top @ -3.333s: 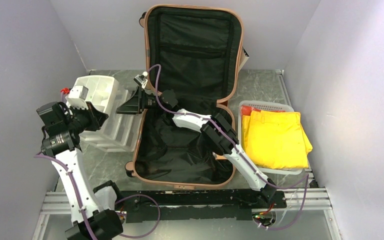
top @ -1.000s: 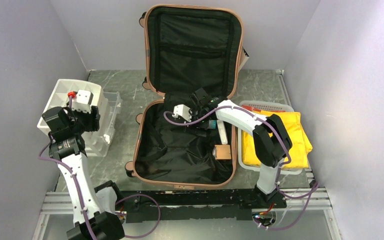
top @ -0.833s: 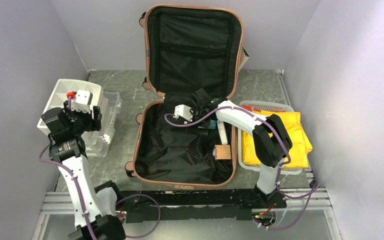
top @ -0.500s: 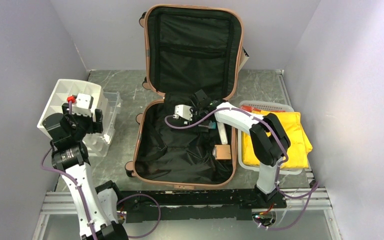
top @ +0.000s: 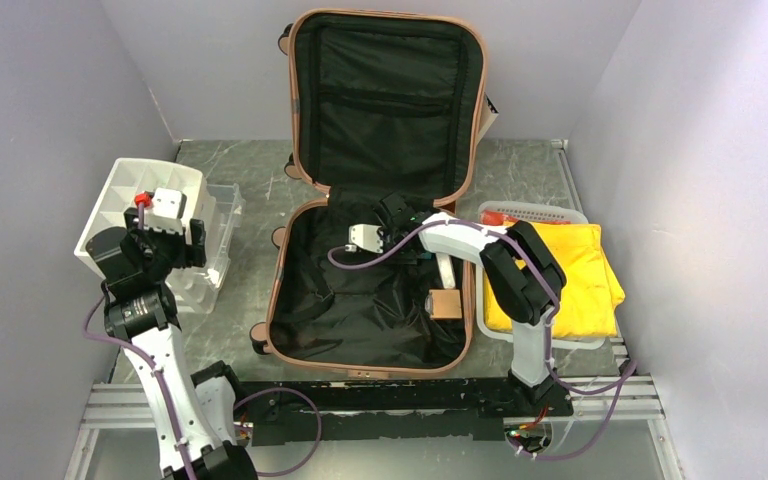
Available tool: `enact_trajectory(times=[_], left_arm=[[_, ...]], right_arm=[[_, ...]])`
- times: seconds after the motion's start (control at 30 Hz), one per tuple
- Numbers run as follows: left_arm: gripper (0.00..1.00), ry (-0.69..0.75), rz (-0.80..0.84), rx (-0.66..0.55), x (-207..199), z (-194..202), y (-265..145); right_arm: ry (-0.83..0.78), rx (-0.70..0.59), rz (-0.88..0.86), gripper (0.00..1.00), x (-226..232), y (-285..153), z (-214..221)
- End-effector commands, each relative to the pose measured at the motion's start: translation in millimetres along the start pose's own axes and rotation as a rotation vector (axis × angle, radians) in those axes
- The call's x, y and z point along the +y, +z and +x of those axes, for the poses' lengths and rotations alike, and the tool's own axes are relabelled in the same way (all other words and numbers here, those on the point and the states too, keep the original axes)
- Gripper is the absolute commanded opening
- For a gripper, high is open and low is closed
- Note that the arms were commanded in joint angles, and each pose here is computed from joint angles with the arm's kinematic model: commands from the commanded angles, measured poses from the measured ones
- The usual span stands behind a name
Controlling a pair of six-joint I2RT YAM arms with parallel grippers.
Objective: Open, take out, and arrange the luggage
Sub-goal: Pick up the personal item from the luggage.
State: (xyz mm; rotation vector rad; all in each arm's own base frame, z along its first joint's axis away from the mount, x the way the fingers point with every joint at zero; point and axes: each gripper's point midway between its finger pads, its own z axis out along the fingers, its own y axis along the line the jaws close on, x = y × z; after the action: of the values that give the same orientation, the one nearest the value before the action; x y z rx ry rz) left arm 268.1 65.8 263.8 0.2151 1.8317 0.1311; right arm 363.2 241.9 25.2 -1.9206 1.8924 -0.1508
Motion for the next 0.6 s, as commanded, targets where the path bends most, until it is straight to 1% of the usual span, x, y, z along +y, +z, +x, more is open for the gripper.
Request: enact_trajectory(times=[0.0, 0.03, 0.1, 0.23, 0.33, 0.4, 0.5, 0.57], left_arm=[[0.78, 0.002, -0.015, -0.027, 4, -5, 0], [0.78, 0.001, -0.018, -0.027, 5, -5, 0], [0.78, -0.004, -0.021, -0.023, 6, -4, 0], [0.78, -0.006, -0.030, -0.025, 9, -3, -2], [0.78, -0.010, -0.033, -0.028, 10, -3, -3], [0.78, -0.013, -0.033, -0.027, 10, -3, -3], [0.78, -0.010, -0.030, -0.036, 10, -5, -4], [0.79, -0.004, -0.011, -0.051, 6, -8, -6]], right_arm=[[0.029, 0.011, -0.022, 0.30, 2, 0, -2], [0.047, -0.017, -0.016, 0.24, -5, -10, -11], [0.069, -0.065, 0.000, 0.23, -14, -30, -25], [0.107, -0.194, 0.036, 0.23, -37, -84, -63], [0.158, -0.310, 0.062, 0.19, -55, -127, -96], [0.244, -0.404, 0.042, 0.11, -65, -150, -122], [0.367, -0.559, -0.031, 0.07, -76, -179, -166], [0.442, -0.679, -0.099, 0.06, -84, -199, -198]])
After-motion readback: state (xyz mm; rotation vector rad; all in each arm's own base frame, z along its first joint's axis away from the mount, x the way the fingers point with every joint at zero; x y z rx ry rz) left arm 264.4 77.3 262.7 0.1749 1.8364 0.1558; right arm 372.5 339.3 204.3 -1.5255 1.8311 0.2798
